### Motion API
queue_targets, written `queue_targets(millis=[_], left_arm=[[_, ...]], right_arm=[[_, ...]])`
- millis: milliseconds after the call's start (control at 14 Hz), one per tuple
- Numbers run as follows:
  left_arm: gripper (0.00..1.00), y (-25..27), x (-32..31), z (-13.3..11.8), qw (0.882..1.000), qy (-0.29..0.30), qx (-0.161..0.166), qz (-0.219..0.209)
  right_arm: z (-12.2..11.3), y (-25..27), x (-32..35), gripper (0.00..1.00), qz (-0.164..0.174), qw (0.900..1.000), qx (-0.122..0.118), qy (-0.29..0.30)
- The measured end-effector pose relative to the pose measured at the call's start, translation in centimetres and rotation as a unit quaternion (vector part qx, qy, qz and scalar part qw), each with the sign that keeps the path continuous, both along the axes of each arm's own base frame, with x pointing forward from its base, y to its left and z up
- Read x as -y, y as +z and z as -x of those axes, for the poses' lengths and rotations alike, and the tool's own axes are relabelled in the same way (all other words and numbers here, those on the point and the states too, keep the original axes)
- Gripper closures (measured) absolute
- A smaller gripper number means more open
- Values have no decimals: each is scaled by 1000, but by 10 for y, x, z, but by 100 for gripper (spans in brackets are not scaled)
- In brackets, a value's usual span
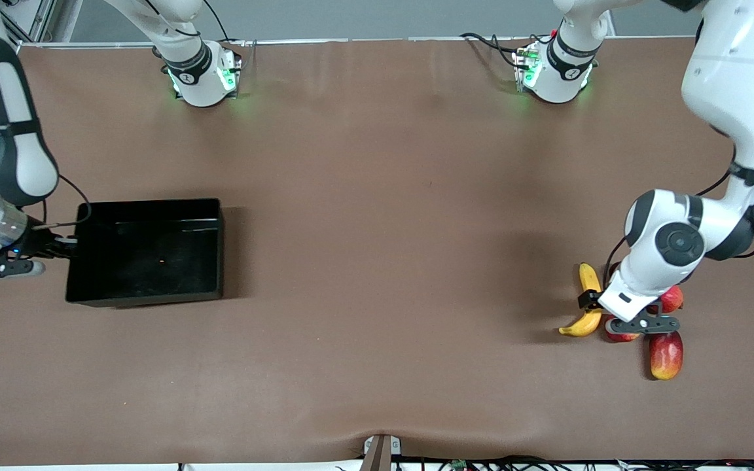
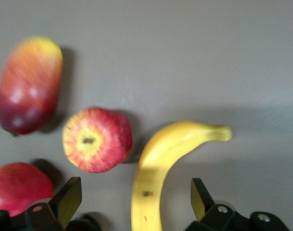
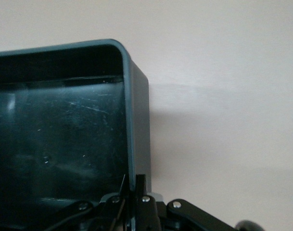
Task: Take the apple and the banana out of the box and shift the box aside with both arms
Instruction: 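Set the banana beside the apples while the right gripper drags the tray, then open both grippers and raise them away from banana and tray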
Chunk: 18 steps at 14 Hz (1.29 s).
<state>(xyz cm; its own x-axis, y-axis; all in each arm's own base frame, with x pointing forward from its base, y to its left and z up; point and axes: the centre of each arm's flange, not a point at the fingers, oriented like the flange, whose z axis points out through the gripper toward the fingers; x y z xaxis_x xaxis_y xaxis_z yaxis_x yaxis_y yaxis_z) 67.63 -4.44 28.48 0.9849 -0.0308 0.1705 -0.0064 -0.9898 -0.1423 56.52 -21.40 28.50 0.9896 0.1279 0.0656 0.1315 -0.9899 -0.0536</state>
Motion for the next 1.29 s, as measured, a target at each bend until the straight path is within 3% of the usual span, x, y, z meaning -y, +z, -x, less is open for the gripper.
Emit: queue_targets(millis=[143,429,786,1000,1286], left_arm=[[0,61,16,-4,1000,0,6,-15],[0,152,15,-12,999,28,9,-33],[0,210,0,-6,998,59,20,34],[0,239,-11,7,996,60,8,64],[0,282,-13,29,996,65,12,58]], right_arm=[[11,-36,36,94,-9,1000,16,-2],[15,-43,52,94,-49,997,37,-50],[19,-46,60,94,-68,993,45,-83],[21,-63,60,70,-74,993,34,-86],[4,-43,60,28,-93,994,12,-57]])
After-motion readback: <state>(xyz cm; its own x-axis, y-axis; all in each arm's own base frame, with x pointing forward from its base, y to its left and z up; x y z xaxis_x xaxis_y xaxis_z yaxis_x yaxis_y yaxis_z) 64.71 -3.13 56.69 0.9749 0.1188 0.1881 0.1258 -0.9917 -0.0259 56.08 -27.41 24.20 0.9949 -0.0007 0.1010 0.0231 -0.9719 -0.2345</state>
